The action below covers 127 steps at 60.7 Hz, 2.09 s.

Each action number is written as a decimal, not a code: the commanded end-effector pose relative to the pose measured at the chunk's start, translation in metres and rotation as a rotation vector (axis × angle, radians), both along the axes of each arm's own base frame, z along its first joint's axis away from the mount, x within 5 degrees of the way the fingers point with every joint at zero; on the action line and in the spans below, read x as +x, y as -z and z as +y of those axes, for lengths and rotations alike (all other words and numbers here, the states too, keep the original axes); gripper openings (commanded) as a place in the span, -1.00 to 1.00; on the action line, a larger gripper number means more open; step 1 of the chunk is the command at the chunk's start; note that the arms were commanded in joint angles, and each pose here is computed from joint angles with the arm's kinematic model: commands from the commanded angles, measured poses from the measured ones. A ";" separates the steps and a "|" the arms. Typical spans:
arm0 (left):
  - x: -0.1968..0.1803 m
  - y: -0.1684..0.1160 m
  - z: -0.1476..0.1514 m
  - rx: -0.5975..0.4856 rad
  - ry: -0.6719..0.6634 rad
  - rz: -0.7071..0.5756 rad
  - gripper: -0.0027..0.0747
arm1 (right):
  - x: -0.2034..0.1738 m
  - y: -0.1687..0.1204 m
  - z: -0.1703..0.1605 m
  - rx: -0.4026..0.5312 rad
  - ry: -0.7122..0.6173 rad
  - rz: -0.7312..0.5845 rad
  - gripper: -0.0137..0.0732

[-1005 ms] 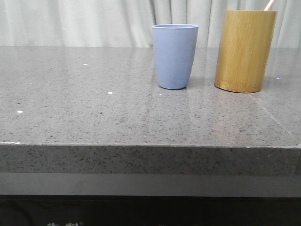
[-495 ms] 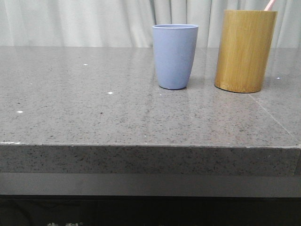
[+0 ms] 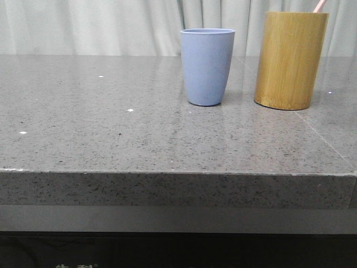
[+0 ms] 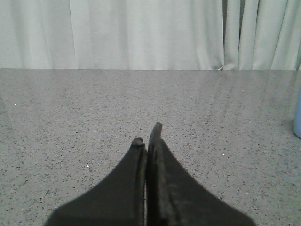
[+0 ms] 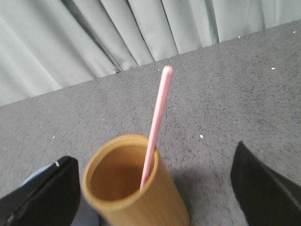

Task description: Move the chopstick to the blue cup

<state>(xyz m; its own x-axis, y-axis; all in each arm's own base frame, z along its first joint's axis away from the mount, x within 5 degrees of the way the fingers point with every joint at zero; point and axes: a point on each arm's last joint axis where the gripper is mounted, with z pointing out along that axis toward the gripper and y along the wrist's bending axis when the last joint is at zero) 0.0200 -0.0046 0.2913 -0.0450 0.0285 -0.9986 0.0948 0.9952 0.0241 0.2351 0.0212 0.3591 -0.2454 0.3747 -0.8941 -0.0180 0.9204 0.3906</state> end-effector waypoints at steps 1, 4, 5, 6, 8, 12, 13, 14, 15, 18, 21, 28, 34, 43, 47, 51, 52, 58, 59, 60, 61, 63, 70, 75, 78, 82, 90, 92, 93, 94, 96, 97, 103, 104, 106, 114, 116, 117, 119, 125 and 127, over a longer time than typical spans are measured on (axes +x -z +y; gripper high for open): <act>-0.004 -0.015 0.000 -0.029 0.000 -0.113 -0.98 | 0.030 -0.020 -0.001 0.029 0.045 -0.108 0.83; -0.004 -0.015 0.000 -0.029 0.000 -0.113 -0.98 | 0.045 -0.019 0.000 0.028 0.048 -0.099 0.83; -0.004 -0.015 0.000 -0.029 0.000 -0.113 -0.98 | 0.051 -0.019 0.000 0.027 0.049 -0.095 0.83; -0.004 -0.015 0.000 -0.029 0.000 -0.113 -0.98 | 0.055 -0.018 0.000 0.027 0.049 -0.091 0.83; -0.004 -0.015 0.000 -0.029 0.000 -0.113 -0.98 | 0.064 -0.017 0.001 0.026 0.050 -0.085 0.83; -0.004 -0.015 0.000 -0.029 0.000 -0.113 -0.98 | 0.079 -0.015 0.002 0.025 0.051 -0.076 0.83; -0.004 -0.015 0.000 -0.029 0.000 -0.113 -0.98 | 0.082 -0.016 0.002 0.025 0.052 -0.079 0.83; -0.004 -0.015 0.000 -0.029 0.000 -0.113 -0.98 | 0.085 -0.015 0.002 0.025 0.053 -0.076 0.83; -0.004 -0.015 0.000 -0.029 0.000 -0.113 -0.98 | 0.087 -0.015 0.002 0.025 0.054 -0.078 0.82; -0.004 -0.015 0.000 -0.029 0.000 -0.113 -0.98 | 0.093 -0.014 0.003 0.024 0.058 -0.081 0.78; -0.004 -0.015 0.000 -0.029 0.000 -0.113 -0.98 | 0.097 -0.015 0.003 0.024 0.062 -0.090 0.65; -0.004 -0.015 0.000 -0.029 0.000 -0.113 -0.98 | 0.098 -0.018 0.001 0.025 0.074 -0.118 0.10; -0.004 -0.015 0.000 -0.029 0.000 -0.113 -0.98 | 0.098 -0.019 0.001 0.025 0.081 -0.135 -0.31; -0.004 -0.015 0.000 -0.029 0.000 -0.113 -0.98 | 0.098 -0.019 0.001 0.025 0.081 -0.137 -0.55; -0.004 -0.015 0.000 -0.029 0.000 -0.113 -0.98 | 0.098 -0.020 0.001 0.025 0.081 -0.139 -0.60; -0.004 -0.015 0.000 -0.029 0.000 -0.113 -0.98 | 0.098 -0.023 0.001 0.023 0.080 -0.147 -0.63; -0.004 -0.015 0.000 -0.029 0.000 -0.113 -0.98 | 0.098 -0.024 0.001 0.021 0.079 -0.151 -0.63; -0.004 -0.015 0.000 -0.029 0.000 -0.113 -0.98 | 0.098 -0.032 0.002 0.014 0.071 -0.169 -0.67; -0.004 -0.015 0.000 -0.029 0.000 -0.113 -0.98 | 0.098 -0.033 0.003 0.013 0.068 -0.173 -0.68; -0.004 -0.015 0.000 -0.029 0.000 -0.113 -0.98 | 0.098 -0.034 0.004 0.010 0.065 -0.176 -0.70; -0.004 -0.015 0.000 -0.029 0.000 -0.113 -0.98 | 0.097 -0.036 0.005 0.009 0.063 -0.181 -0.71; -0.004 -0.015 0.000 -0.029 0.000 -0.113 -0.98 | 0.097 -0.040 0.007 0.004 0.055 -0.190 -0.74; -0.004 -0.015 0.000 -0.029 0.000 -0.113 -0.98 | 0.096 -0.055 0.019 -0.013 0.012 -0.235 -0.80; -0.004 -0.015 0.000 -0.029 0.000 -0.113 -0.98 | 0.092 -0.074 0.027 -0.074 -0.024 -0.294 -0.80; -0.004 -0.015 0.000 -0.029 0.000 -0.113 -0.98 | 0.088 -0.087 0.031 -0.126 -0.045 -0.330 -0.80; -0.004 -0.015 0.000 -0.029 0.000 -0.113 -0.98 | 0.080 -0.108 0.032 -0.193 -0.060 -0.380 -0.80; -0.004 -0.015 0.000 -0.029 0.000 -0.113 -0.98 | 0.064 -0.143 0.036 -0.265 -0.084 -0.433 -0.80; -0.004 -0.015 0.000 -0.029 0.000 -0.113 -0.98 | 0.060 -0.152 0.037 -0.276 -0.090 -0.438 -0.80; -0.004 -0.015 0.000 -0.029 0.000 -0.113 -0.98 | 0.057 -0.157 0.037 -0.281 -0.093 -0.441 -0.80; -0.004 -0.015 0.000 -0.029 0.000 -0.113 -0.98 | 0.056 -0.160 0.038 -0.283 -0.096 -0.441 -0.80; -0.004 -0.015 0.000 -0.029 0.000 -0.113 -0.98 | 0.052 -0.168 0.039 -0.281 -0.105 -0.442 -0.80; -0.004 -0.015 0.000 -0.029 0.000 -0.113 -0.98 | 0.051 -0.170 0.040 -0.282 -0.110 -0.435 -0.80; -0.004 -0.015 0.000 -0.029 0.000 -0.113 -0.98 | 0.042 -0.187 0.047 -0.271 -0.141 -0.456 -0.80; -0.004 -0.015 0.000 -0.029 0.000 -0.113 -0.98 | 0.040 -0.189 0.050 -0.264 -0.149 -0.464 -0.80; -0.004 -0.015 0.000 -0.029 0.000 -0.113 -0.98 | 0.039 -0.190 0.054 -0.256 -0.165 -0.472 -0.80; -0.004 -0.015 0.000 -0.029 0.000 -0.113 -0.98 | 0.041 -0.183 0.077 -0.233 -0.245 -0.445 -0.80; -0.004 -0.015 0.000 -0.029 0.000 -0.113 -0.98 | 0.045 -0.178 0.084 -0.224 -0.269 -0.427 -0.80; -0.004 -0.015 0.000 -0.029 0.000 -0.113 -0.98 | 0.046 -0.176 0.088 -0.216 -0.281 -0.420 -0.80; -0.004 -0.015 0.000 -0.029 0.000 -0.113 -0.98 | 0.051 -0.171 0.094 -0.206 -0.298 -0.404 -0.80; -0.004 -0.015 0.000 -0.029 0.000 -0.113 -0.98 | 0.070 -0.153 0.113 -0.190 -0.338 -0.362 -0.80; -0.004 -0.015 0.000 -0.029 0.000 -0.113 -0.98 | 0.075 -0.147 0.117 -0.190 -0.345 -0.347 -0.80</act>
